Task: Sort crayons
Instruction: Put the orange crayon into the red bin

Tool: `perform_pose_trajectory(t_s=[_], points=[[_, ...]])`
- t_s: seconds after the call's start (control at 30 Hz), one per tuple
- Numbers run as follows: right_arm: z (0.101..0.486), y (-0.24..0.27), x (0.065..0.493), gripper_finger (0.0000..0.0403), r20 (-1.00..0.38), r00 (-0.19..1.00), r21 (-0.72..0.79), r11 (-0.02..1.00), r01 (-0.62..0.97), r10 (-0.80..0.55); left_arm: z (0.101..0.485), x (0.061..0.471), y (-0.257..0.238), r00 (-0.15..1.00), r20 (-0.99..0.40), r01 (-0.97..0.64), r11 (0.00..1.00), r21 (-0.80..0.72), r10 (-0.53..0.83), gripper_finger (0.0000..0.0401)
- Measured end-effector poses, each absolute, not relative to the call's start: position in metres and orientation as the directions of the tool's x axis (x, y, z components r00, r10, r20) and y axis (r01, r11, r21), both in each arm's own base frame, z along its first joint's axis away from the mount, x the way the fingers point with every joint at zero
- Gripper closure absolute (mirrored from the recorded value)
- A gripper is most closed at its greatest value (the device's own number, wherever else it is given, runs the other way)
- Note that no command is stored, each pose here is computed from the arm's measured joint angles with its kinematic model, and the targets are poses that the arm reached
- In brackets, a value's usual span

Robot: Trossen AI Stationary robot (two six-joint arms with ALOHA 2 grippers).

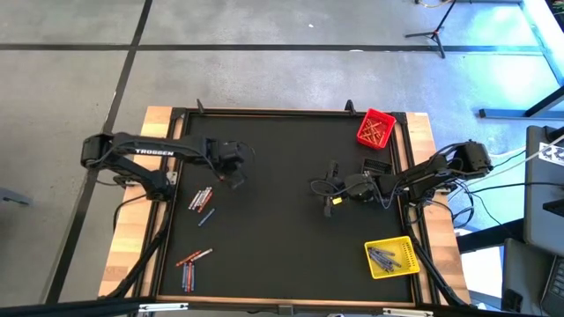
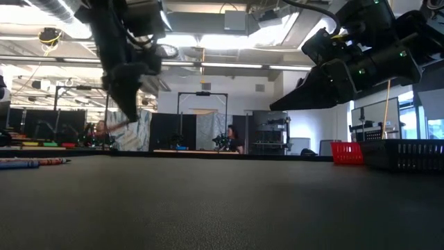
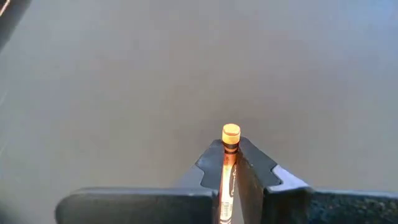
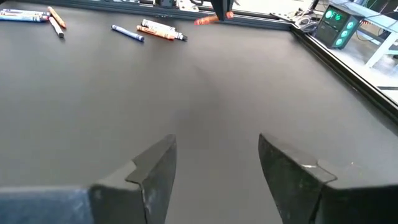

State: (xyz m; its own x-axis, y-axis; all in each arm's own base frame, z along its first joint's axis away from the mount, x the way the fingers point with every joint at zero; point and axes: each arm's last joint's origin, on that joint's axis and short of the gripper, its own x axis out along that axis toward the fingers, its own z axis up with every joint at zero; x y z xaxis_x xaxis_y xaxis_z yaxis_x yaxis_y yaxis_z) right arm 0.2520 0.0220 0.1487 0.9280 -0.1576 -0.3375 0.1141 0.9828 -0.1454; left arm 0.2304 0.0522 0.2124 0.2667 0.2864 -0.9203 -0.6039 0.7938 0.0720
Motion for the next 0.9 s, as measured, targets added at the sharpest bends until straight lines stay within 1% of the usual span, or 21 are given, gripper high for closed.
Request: perform_pose_trajectory(t_s=[0.13, 0.23, 0.37, 0.43, 0.53, 0.63, 0.8, 0.9], points=[[0.149, 0.022, 0.252, 0.0179, -0.336, 0.929, -0.145, 0.983, 0.114, -0.158, 0.201, 0.244, 0.043, 0.45, -0.843, -0.5, 0.865, 0.037, 0.296, 0.0387], [0.149, 0.022, 0.252, 0.0179, -0.33, 0.931, -0.144, 0.983, 0.115, -0.157, 0.192, 0.252, 0.039, 0.589, -0.751, -0.419, 0.908, 0.03, 0.297, 0.0387], [0.149, 0.022, 0.252, 0.018, -0.338, 0.927, -0.147, 0.982, 0.115, -0.159, 0.181, 0.259, 0.038, 0.723, -0.621, -0.366, 0.93, 0.028, 0.304, 0.0387], [0.148, 0.021, 0.252, 0.018, -0.344, 0.921, -0.157, 0.978, 0.135, -0.182, 0.178, 0.262, 0.038, 0.783, -0.548, -0.342, 0.94, 0.016, 0.294, 0.0387], [0.148, 0.02, 0.251, 0.018, -0.337, 0.913, -0.173, 0.969, 0.178, -0.228, 0.174, 0.269, 0.038, 0.854, -0.45, -0.289, 0.957, 0.009, 0.262, 0.0387], [0.15, 0.02, 0.252, 0.018, -0.317, 0.918, -0.169, 0.967, 0.191, -0.237, 0.168, 0.277, 0.038, 0.898, -0.379, -0.236, 0.972, 0.012, 0.223, 0.0387], [0.154, 0.02, 0.253, 0.018, -0.274, 0.933, -0.14, 0.97, 0.201, -0.233, 0.151, 0.296, 0.039, 0.938, -0.293, -0.174, 0.983, 0.058, 0.183, 0.0387], [0.154, 0.02, 0.253, 0.018, -0.275, 0.933, -0.111, 0.971, 0.211, -0.234, 0.142, 0.308, 0.039, 0.962, -0.238, -0.119, 0.99, 0.08, 0.135, 0.0387]])
